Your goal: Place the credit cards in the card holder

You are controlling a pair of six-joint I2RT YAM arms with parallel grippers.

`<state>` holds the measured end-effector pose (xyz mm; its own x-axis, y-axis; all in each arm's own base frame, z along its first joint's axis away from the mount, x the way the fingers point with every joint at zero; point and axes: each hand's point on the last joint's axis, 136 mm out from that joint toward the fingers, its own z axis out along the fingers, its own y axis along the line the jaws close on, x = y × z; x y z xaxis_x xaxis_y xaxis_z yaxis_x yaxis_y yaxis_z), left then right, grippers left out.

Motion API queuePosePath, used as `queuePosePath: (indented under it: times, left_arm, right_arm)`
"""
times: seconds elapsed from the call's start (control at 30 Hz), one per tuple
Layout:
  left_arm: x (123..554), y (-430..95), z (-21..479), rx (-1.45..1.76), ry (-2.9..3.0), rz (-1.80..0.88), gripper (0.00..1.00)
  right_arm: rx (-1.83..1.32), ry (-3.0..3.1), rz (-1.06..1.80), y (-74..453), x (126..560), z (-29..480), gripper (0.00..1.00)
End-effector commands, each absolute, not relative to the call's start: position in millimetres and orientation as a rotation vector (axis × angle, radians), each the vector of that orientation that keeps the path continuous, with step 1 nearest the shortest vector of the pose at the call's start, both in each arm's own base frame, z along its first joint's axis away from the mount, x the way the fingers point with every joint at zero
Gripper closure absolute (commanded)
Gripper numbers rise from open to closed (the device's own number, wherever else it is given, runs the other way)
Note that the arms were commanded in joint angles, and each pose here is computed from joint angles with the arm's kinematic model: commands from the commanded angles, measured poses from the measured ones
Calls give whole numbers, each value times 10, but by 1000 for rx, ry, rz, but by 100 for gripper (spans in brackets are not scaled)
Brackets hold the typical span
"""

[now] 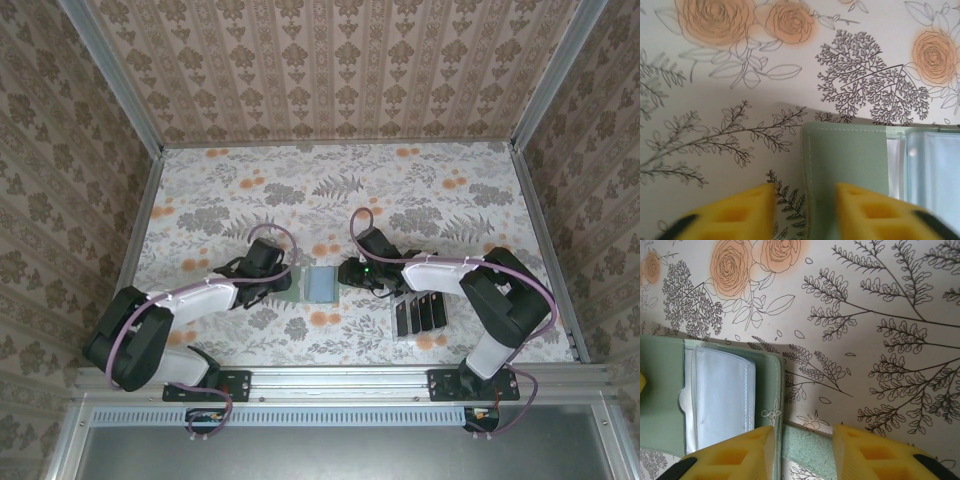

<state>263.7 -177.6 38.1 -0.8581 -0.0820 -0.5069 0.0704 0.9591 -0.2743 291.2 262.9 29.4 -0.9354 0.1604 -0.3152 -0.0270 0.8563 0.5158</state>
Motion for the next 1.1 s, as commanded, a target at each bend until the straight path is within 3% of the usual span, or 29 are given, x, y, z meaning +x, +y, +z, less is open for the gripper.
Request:
queuePosePath:
  times: [0.0,0.1,0.27,0.67,1.07]
  left_arm:
    - [2718,-1716,699,22,2513,-358,38]
    - [2723,-1714,891,43,2482,-368,29]
    - [2678,-1783,1016,79,2477,-422,29]
    - [2532,-1729,663,128,2582,-284,49]
    - [2470,-1714,353,105,2635,-264,50]
  right_arm:
    - [83,2659,819,2697,2882,481,62]
    - [51,2632,837,2739,2876,666,61]
    - [-1,2621,849,2840,2840,862,60]
    - [-42,2663,857,3083,2805,731,60]
    - [-38,2699,850,3163,2812,560,60]
